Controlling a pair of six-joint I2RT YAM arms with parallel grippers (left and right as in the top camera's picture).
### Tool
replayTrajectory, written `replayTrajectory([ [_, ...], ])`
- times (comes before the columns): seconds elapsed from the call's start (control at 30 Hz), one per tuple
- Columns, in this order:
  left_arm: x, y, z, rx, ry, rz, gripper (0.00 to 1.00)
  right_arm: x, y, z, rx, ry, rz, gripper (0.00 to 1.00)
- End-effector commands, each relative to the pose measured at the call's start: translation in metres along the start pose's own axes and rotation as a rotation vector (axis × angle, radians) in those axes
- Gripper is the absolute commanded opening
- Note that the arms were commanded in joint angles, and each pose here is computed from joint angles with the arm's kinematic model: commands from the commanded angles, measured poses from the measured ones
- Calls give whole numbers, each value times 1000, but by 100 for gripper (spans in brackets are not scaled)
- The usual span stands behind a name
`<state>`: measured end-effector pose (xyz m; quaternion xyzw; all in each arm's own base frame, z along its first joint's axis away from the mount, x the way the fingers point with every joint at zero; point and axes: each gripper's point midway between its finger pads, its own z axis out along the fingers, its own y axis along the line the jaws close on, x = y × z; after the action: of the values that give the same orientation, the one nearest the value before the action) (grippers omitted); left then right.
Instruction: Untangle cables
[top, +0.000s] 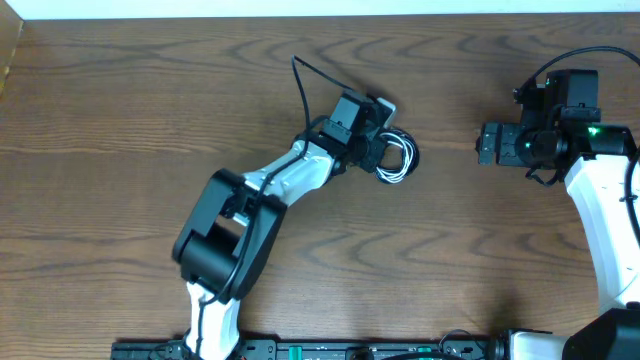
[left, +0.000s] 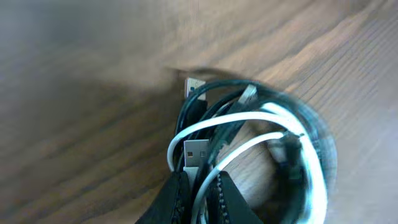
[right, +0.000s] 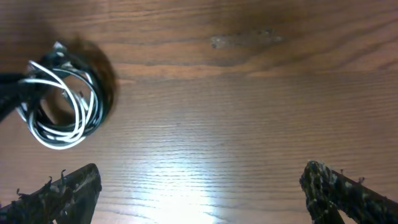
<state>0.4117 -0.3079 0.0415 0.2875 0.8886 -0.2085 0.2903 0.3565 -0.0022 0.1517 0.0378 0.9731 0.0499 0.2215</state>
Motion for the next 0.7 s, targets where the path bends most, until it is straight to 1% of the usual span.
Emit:
replayTrajectory([
  [0.0, -61, -9, -51, -6, -165, -18, 7, -3, 17, -3, -102, 0, 10, 99],
  [0.13, -80, -9, -78, -7, -228, -57, 8, -2, 41, -7, -242, 6, 9, 99],
  [0.23, -86, -12, -91, -4, -246, -55, 7, -1, 53, -10, -308, 9, 6, 99],
  [0.27, -87, -14, -93, -1, -247, -64, 7, -1, 56, -10, -321, 11, 3, 96],
  [0.33, -88, -17, -99, 14, -251, -100, 7, 0, 61, -11, -332, 13, -4, 85],
  [0.37, -89, -17, -102, 17, -253, -130, 7, 0, 63, -11, -339, 15, -9, 77],
  [0.4, -90, -18, -104, 22, -258, -159, 7, 1, 67, -11, -351, 17, -15, 72],
  [0.47, -93, -20, -107, 37, -264, -197, 7, 1, 77, -13, -389, 18, -29, 68],
  [0.5, -94, -24, -108, 61, -265, -199, 8, 1, 82, -14, -407, 17, -37, 68],
  [0.53, -94, -31, -109, 100, -263, -202, 7, 1, 88, -16, -427, 14, -48, 73],
  [0.67, -99, -50, -115, 211, -267, -224, 8, -3, 104, -16, -438, -12, -101, 74],
])
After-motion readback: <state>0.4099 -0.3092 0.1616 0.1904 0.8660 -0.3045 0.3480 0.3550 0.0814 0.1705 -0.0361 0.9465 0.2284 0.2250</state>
